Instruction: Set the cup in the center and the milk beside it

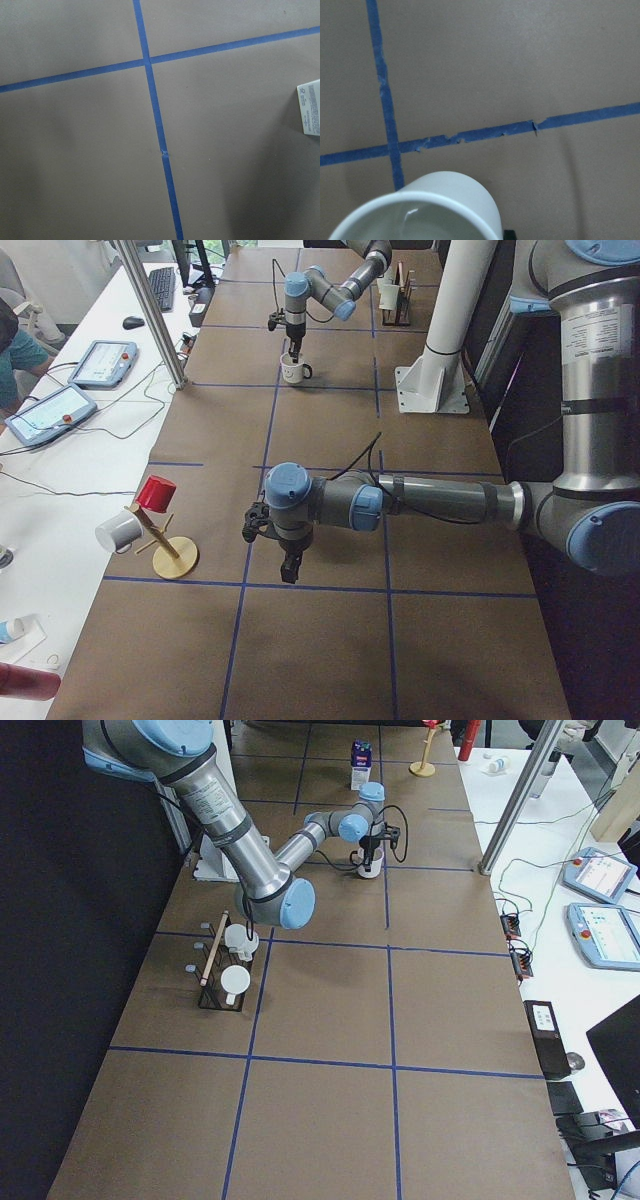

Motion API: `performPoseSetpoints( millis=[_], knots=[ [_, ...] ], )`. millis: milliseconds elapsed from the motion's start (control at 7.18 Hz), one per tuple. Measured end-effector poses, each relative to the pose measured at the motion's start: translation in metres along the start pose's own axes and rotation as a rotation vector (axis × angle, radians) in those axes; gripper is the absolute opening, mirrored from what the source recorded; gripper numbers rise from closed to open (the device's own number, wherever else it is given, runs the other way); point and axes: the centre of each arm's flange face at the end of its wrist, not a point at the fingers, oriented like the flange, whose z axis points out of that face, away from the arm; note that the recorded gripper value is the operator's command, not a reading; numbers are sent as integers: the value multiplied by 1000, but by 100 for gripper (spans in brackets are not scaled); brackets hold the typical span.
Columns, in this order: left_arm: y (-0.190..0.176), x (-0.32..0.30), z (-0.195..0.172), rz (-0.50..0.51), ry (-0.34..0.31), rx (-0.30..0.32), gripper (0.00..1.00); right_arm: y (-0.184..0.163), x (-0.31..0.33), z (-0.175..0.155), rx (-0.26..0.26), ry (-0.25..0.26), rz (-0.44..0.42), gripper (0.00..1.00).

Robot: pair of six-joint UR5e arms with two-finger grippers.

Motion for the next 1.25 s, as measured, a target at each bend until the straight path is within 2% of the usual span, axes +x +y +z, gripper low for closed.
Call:
performPoseSetpoints(
  millis=[279, 557, 697, 975, 1254],
  knots=[
    [0, 1, -1, 2, 0, 2, 100, 1, -4, -3, 9, -5, 10, 100],
    [-1, 2, -2, 2, -1, 3, 100, -13, -6, -32, 17, -40, 13, 100],
    [-1, 3, -4, 6, -2, 6, 100, -29, 4, -58, 10, -55, 17, 100],
    [-3, 9, -10, 18, -3, 18, 100, -72, 51, -128, -9, -38, -27, 100],
    [-5, 10, -11, 14, -10, 18, 100, -122, 151, -171, -21, -19, -123, 100]
  ],
)
